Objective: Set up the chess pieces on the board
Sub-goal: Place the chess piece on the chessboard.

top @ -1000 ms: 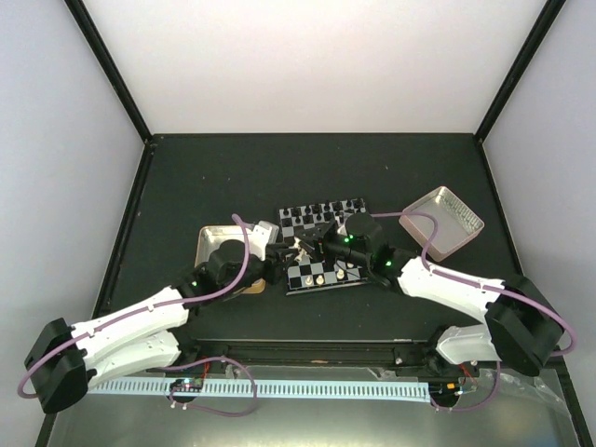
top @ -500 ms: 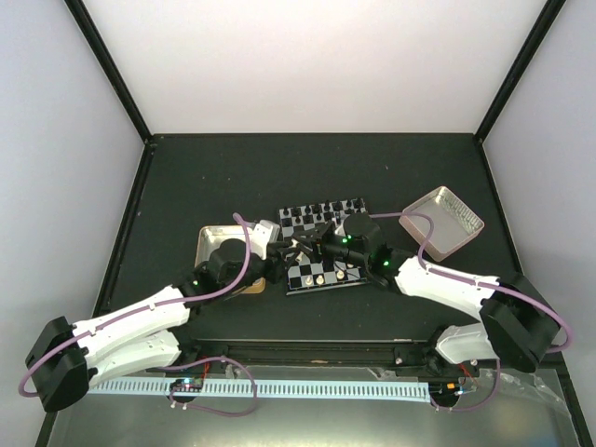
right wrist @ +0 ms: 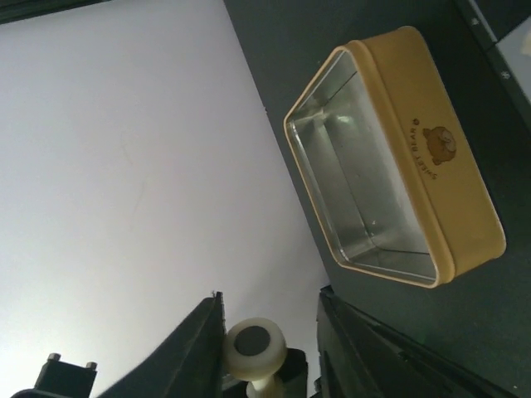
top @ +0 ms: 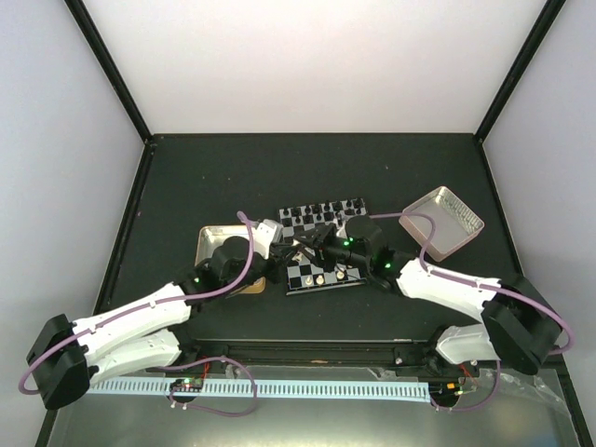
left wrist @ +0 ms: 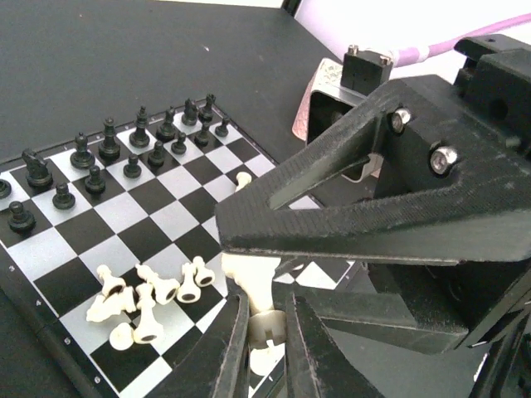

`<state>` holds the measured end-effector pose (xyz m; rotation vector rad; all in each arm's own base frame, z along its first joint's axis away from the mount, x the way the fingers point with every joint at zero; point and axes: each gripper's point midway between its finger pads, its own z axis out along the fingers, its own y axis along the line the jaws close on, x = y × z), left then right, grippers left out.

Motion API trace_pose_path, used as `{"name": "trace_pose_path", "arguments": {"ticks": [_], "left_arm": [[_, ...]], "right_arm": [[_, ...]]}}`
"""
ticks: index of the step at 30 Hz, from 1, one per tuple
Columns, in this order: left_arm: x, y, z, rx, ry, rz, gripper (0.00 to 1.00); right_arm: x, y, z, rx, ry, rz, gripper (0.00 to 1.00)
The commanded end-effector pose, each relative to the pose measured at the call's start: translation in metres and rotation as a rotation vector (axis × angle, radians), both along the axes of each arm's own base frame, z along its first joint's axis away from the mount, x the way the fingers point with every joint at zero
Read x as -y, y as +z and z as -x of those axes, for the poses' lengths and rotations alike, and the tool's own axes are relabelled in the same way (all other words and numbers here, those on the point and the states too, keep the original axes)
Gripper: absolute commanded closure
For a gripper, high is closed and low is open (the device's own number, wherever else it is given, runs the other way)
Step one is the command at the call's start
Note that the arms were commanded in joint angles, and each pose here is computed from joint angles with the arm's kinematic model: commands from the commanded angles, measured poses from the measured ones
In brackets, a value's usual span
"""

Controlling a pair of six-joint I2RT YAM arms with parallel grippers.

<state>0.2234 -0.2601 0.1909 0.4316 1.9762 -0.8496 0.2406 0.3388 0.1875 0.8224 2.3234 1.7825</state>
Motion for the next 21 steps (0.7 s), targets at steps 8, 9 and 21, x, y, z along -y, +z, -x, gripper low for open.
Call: {"name": "trace_pose_path", "arguments": {"ticks": [8, 9, 21], "left_arm": [[-0.009, -0.039, 0.034, -0.307, -0.102, -0.287, 0.98], [-0.012, -0.046, 0.040, -0.370, -0.111, -0.320, 0.98], [-0.016, -0.109, 0.081, -0.844, -0.216, -0.582, 0.98]], "right_arm": [[0.076, -0.003, -0.025, 0.351, -0.137, 0.459, 0.40], [0.087, -0.004, -0.026, 0.364, -0.160, 0.507, 0.40], [0.164, -0.023, -0.020, 0.445, -0.342, 0.769, 0.36]]}}
